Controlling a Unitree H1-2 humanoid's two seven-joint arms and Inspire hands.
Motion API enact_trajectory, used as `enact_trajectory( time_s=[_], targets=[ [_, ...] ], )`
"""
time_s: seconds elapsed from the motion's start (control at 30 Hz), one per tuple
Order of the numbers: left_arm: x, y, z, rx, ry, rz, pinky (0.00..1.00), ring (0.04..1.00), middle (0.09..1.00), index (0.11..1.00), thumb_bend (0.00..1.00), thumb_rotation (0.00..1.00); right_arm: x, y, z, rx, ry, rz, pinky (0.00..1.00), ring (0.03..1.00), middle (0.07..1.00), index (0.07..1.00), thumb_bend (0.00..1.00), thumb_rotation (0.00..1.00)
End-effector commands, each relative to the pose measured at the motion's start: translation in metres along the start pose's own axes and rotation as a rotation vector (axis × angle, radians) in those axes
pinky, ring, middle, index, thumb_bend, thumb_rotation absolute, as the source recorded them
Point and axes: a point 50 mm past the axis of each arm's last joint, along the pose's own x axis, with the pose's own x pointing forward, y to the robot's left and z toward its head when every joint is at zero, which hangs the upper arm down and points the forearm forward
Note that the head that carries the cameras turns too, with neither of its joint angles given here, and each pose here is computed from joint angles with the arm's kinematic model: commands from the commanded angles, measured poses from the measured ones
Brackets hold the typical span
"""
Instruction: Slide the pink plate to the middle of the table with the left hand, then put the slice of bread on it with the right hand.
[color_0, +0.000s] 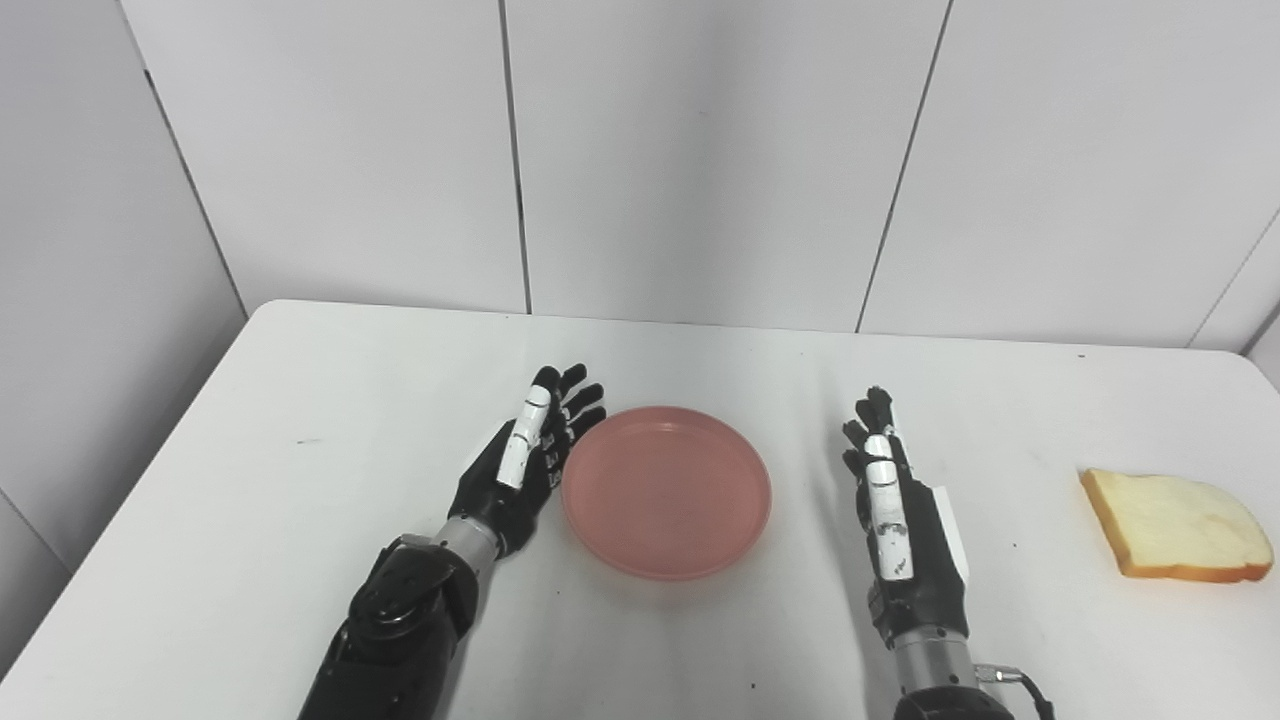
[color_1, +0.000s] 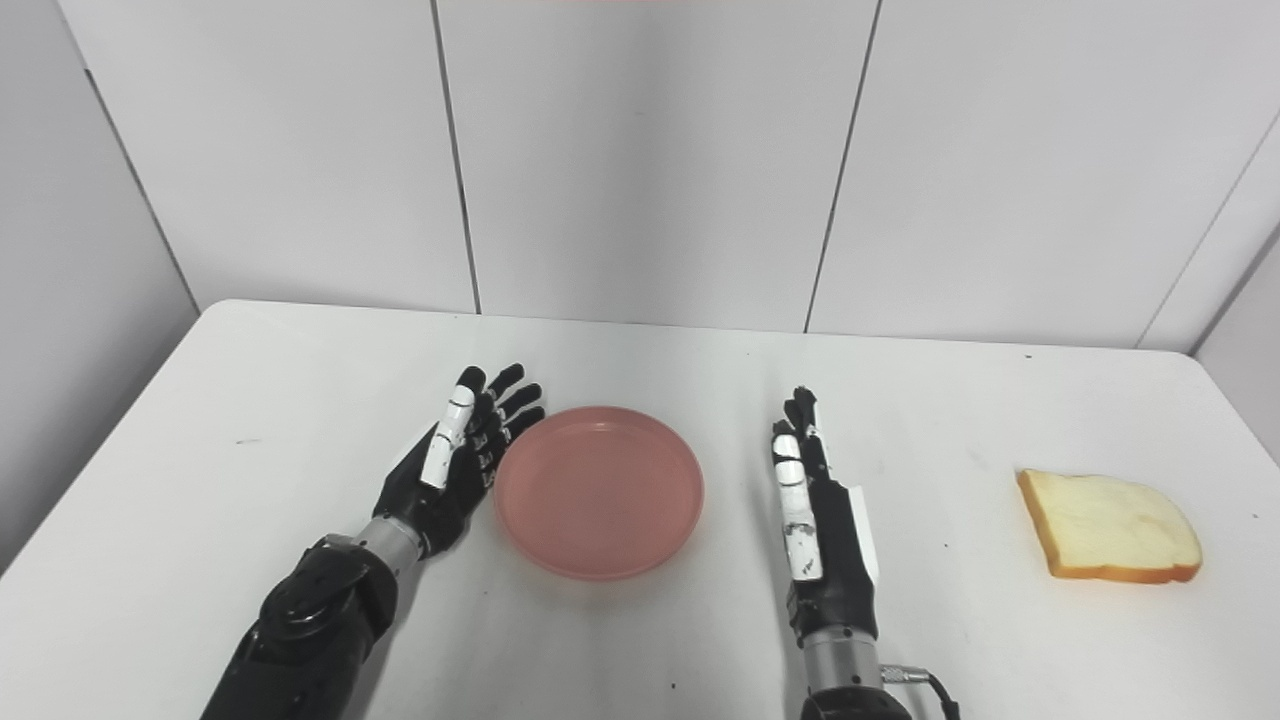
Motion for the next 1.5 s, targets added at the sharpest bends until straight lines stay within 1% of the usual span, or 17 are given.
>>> enact_trajectory(
  time_s=[0.0, 0.1, 0.23, 0.5, 0.7, 0.93, 1.07, 1.13, 1.2, 1.27, 1.3, 1.37, 1.43, 1.47],
  targets=[
    [0.006, -0.023, 0.001, -0.017, -0.004, -0.092, 0.95, 0.958, 0.953, 0.954, 0.68, 1.0, 0.005, 0.007, 0.02, 0.009, -0.103, 0.0, 0.98, 0.969, 0.989, 1.0, 0.49, 1.0],
    [0.004, -0.031, 0.0, -0.034, 0.0, -0.101, 0.95, 0.962, 0.956, 0.956, 0.68, 1.0, 0.005, 0.009, 0.02, 0.012, -0.099, -0.003, 0.98, 0.966, 0.986, 0.997, 0.5, 1.0],
    [0.003, -0.038, -0.005, -0.058, -0.002, -0.089, 0.96, 0.962, 0.964, 0.964, 0.7, 1.0, 0.005, 0.011, 0.021, 0.004, -0.108, 0.006, 0.99, 0.972, 0.991, 0.998, 0.47, 1.0],
    [0.0, -0.039, -0.009, -0.057, -0.018, -0.06, 0.95, 0.96, 0.961, 0.957, 0.71, 1.0, 0.005, 0.012, 0.021, -0.001, -0.101, 0.0, 0.98, 0.974, 0.99, 0.997, 0.49, 1.0],
    [-0.004, -0.038, -0.006, -0.026, -0.065, -0.022, 0.96, 0.96, 0.963, 0.962, 0.69, 1.0, 0.005, 0.008, 0.022, -0.029, -0.106, -0.012, 0.97, 0.967, 0.988, 0.996, 0.48, 1.0],
    [-0.006, -0.041, -0.003, 0.005, -0.091, 0.023, 0.98, 0.965, 0.979, 0.981, 0.69, 1.0, 0.009, -0.002, 0.03, -0.068, -0.124, -0.032, 0.96, 0.964, 0.984, 0.989, 0.47, 1.0],
    [-0.009, -0.045, 0.001, 0.002, -0.136, 0.064, 0.99, 0.964, 0.981, 0.989, 0.65, 1.0, 0.021, -0.012, 0.041, -0.094, -0.186, -0.037, 0.98, 0.969, 0.991, 0.993, 0.47, 1.0],
    [-0.01, -0.045, 0.001, 0.009, -0.159, 0.083, 0.97, 0.954, 0.974, 0.986, 0.63, 1.0, 0.027, -0.018, 0.05, -0.127, -0.212, -0.039, 0.99, 0.97, 0.992, 0.998, 0.49, 1.0],
    [-0.011, -0.045, 0.0, 0.018, -0.168, 0.089, 0.98, 0.966, 0.977, 0.992, 0.65, 1.0, 0.032, -0.024, 0.056, -0.149, -0.234, -0.039, 0.97, 0.966, 0.993, 1.0, 0.5, 1.0],
    [-0.013, -0.043, -0.002, 0.032, -0.175, 0.1, 0.97, 0.971, 0.976, 0.991, 0.65, 1.0, 0.042, -0.031, 0.064, -0.176, -0.273, -0.037, 0.97, 0.962, 0.987, 0.998, 0.51, 1.0],
    [-0.014, -0.042, -0.003, 0.035, -0.177, 0.102, 0.97, 0.973, 0.975, 0.99, 0.65, 1.0, 0.048, -0.035, 0.069, -0.213, -0.3, -0.039, 0.96, 0.961, 0.985, 0.997, 0.52, 1.0],
    [-0.017, -0.042, -0.004, 0.031, -0.182, 0.106, 0.97, 0.972, 0.977, 0.991, 0.65, 1.0, 0.057, -0.042, 0.078, -0.264, -0.333, -0.043, 0.94, 0.944, 0.963, 0.969, 0.54, 1.0],
    [-0.018, -0.041, -0.005, 0.023, -0.182, 0.107, 0.96, 0.963, 0.976, 0.988, 0.66, 1.0, 0.064, -0.047, 0.088, -0.292, -0.348, -0.037, 0.93, 0.938, 0.958, 0.957, 0.57, 0.97],
    [-0.018, -0.041, -0.005, 0.021, -0.181, 0.107, 0.97, 0.962, 0.977, 0.99, 0.67, 1.0, 0.066, -0.049, 0.092, -0.3, -0.352, -0.031, 0.94, 0.949, 0.97, 0.964, 0.58, 0.95]
  ],
)
